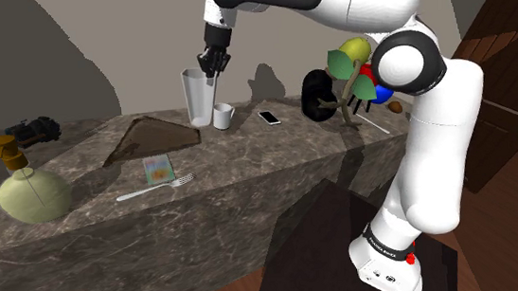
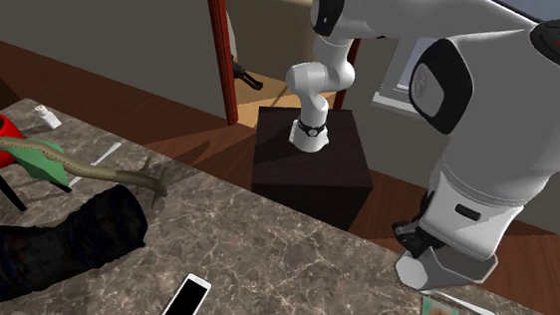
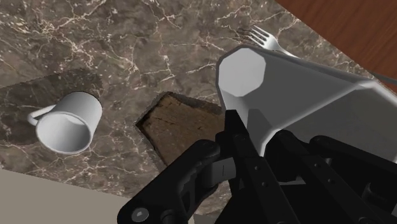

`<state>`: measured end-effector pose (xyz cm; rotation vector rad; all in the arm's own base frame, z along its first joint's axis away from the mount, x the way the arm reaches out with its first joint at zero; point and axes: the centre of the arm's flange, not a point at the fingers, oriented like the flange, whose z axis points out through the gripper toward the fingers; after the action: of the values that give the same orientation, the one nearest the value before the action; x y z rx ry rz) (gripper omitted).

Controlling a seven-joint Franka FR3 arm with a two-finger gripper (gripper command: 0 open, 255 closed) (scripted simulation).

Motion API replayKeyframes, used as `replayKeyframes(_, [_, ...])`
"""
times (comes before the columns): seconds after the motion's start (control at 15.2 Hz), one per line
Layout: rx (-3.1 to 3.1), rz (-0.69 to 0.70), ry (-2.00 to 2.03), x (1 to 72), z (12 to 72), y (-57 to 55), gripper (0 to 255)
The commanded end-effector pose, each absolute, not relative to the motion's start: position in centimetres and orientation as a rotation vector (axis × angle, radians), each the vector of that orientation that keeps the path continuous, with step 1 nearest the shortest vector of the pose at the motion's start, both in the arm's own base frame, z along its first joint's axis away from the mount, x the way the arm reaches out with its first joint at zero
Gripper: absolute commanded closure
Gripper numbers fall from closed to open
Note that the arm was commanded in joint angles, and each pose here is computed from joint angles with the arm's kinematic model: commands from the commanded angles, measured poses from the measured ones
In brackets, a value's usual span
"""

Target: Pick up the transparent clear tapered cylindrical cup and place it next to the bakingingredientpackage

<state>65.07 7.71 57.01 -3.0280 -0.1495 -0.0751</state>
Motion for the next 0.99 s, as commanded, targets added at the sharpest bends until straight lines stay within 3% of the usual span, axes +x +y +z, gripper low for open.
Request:
replayKeyframes(0.0, [-3.028, -0.077, -0.150, 64.9, 56.0, 7.6, 255])
replayKeyframes(0.92, [-3.028, -0.077, -0.150, 64.9, 48.6, 7.6, 255])
